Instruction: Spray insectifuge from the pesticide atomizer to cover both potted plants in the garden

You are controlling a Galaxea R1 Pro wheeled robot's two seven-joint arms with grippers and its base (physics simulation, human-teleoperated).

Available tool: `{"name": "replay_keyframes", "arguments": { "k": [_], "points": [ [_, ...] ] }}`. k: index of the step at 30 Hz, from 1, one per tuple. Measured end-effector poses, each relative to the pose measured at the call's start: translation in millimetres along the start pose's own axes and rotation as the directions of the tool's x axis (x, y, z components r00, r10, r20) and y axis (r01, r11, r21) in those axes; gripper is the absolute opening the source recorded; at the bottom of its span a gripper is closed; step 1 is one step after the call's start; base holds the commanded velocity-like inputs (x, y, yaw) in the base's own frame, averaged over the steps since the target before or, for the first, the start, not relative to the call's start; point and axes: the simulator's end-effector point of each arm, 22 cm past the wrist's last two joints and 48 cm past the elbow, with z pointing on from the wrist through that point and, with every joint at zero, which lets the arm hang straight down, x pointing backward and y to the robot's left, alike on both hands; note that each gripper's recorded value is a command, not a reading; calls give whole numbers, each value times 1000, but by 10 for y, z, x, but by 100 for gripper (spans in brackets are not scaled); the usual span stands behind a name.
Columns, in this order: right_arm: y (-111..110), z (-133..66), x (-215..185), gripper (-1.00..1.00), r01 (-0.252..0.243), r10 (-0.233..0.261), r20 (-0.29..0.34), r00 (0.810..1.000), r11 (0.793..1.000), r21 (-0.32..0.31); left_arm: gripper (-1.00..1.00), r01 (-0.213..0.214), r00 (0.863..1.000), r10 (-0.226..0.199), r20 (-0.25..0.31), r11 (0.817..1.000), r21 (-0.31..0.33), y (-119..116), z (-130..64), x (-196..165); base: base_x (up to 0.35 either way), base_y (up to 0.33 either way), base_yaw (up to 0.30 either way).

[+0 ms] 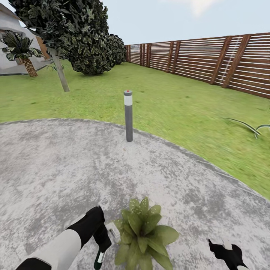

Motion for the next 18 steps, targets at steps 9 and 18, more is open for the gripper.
{"name": "replay_keyframes", "arguments": {
  "k": [9, 18],
  "points": [
    [1, -2, -1, 100, 0, 0, 0, 1000, 1000, 0, -100, 2, 1000, -2, 0, 1000, -2, 6, -2, 3, -127, -43, 133],
    [12, -2, 1, 100, 0, 0, 0, 1000, 1000, -2, -100, 6, 1000, -6, -9, 1000, 0, 0, 33, 52, -8, 0, 5]
  ]
}}
